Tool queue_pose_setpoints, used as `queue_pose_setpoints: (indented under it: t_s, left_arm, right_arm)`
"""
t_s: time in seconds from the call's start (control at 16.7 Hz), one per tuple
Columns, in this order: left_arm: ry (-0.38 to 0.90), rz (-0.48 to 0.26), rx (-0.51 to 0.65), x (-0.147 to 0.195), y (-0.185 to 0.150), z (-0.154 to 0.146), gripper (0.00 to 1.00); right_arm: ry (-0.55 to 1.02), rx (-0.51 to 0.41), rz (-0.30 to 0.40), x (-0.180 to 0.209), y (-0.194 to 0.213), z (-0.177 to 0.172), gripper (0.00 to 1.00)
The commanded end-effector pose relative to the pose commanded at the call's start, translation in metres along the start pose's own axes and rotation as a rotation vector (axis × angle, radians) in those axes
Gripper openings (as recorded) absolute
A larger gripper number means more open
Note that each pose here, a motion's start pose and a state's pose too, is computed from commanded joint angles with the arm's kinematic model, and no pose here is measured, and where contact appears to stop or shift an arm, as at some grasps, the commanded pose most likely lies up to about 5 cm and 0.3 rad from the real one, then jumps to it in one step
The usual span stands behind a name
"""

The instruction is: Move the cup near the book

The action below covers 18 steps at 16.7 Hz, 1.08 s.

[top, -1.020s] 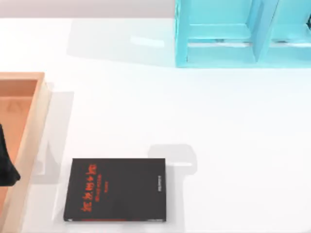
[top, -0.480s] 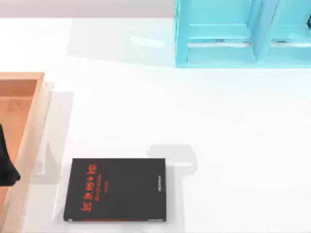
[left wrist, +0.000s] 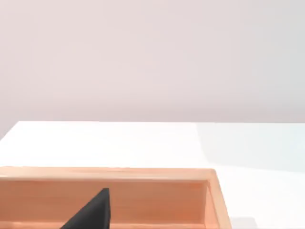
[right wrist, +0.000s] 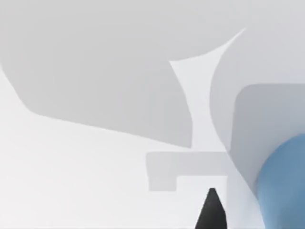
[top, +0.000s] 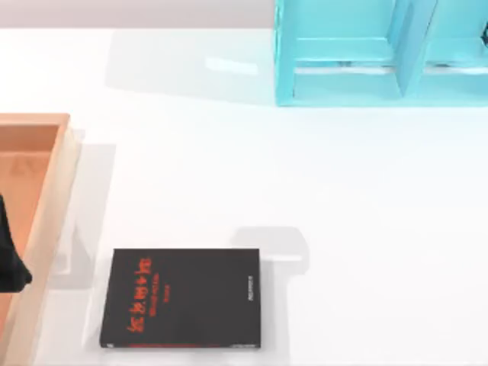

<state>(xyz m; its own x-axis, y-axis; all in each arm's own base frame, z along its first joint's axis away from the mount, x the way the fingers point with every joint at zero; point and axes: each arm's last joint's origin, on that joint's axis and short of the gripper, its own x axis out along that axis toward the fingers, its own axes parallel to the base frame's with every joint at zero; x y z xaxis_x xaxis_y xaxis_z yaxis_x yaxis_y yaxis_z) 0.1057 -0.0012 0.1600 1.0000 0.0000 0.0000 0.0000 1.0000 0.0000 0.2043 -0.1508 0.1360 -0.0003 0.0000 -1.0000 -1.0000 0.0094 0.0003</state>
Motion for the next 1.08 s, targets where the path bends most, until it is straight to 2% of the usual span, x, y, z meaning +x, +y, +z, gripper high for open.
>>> queue_pose_setpoints:
  t_s: [0.12,0.18,0.72,1.08]
  left_arm:
    - [0.0,0.0,0.0,0.0,0.0,0.0,1.0]
    - [0.0,0.0,0.0,0.0,0.0,0.0,1.0]
    - [0.0,0.0,0.0,0.0,0.0,0.0,1.0]
    - [0.0,0.0,0.0,0.0,0.0,0.0,1.0]
  right_arm:
    - [0.0,0.0,0.0,0.0,0.0,0.0,0.02]
    - [0.0,0.0,0.0,0.0,0.0,0.0,0.0]
    - [0.001,0.002,-0.003,-0.002,0.0,0.0,0.0]
    - [-0.005,0.001,0.005,-0.041,0.0,0.0,0.0]
